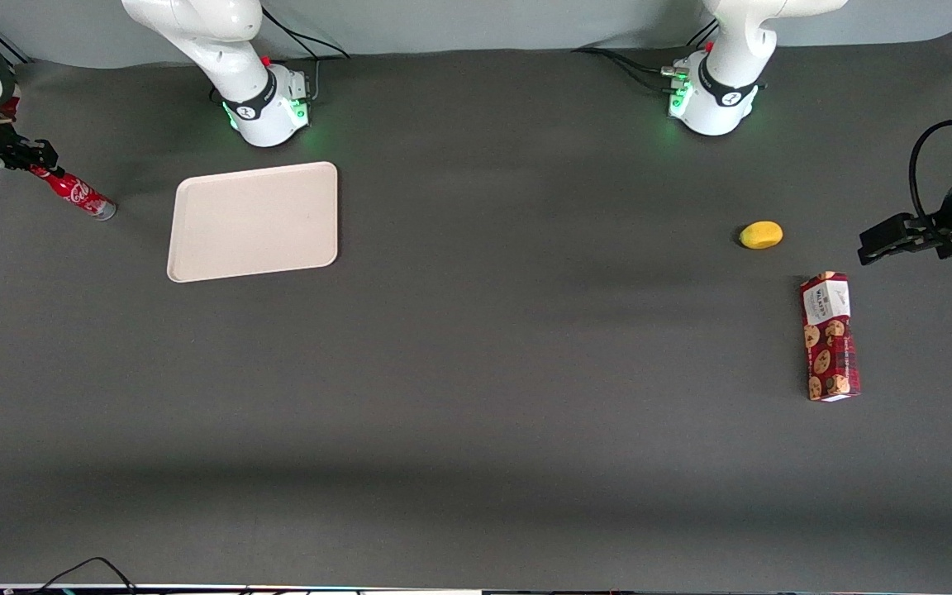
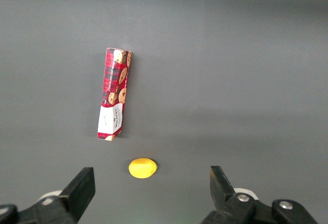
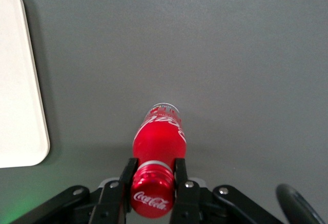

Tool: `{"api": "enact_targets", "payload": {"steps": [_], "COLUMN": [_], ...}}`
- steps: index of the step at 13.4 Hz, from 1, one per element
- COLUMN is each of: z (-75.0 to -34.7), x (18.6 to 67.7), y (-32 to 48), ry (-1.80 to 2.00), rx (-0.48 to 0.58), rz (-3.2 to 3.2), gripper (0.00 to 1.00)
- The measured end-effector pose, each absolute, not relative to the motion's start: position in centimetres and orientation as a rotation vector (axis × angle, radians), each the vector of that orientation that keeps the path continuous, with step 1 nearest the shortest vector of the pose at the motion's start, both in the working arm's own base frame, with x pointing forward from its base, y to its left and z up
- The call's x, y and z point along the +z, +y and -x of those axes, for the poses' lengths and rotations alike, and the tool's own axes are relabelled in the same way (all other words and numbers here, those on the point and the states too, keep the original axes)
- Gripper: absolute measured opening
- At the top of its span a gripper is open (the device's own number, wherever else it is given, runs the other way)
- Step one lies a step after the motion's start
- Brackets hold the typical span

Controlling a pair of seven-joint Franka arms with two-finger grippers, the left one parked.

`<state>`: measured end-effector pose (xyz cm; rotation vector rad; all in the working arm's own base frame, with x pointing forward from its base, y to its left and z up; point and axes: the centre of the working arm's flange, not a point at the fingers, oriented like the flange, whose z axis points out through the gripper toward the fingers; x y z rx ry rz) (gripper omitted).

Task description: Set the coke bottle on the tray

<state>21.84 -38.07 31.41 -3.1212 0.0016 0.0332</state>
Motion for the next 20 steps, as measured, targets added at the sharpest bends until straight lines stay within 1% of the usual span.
{"api": "enact_targets", "payload": {"steps": [7, 10, 14, 17, 20], "z": [-22.3, -23.5, -27.4, -31.5, -36.3], "x": [31.6, 33.9, 39.9, 47.1, 54.1], "y": [-38.0, -38.8, -39.0, -37.6, -32.7], "ry": [-0.015, -0.041, -0.117, -0.123, -0.097], "rx": [0.041, 0.064, 0.114, 0.147, 0.183], "rz": [3.119, 3.12, 3.127, 3.155, 3.194], "gripper": [0.33, 0.33, 0.33, 0.33, 0.33]}}
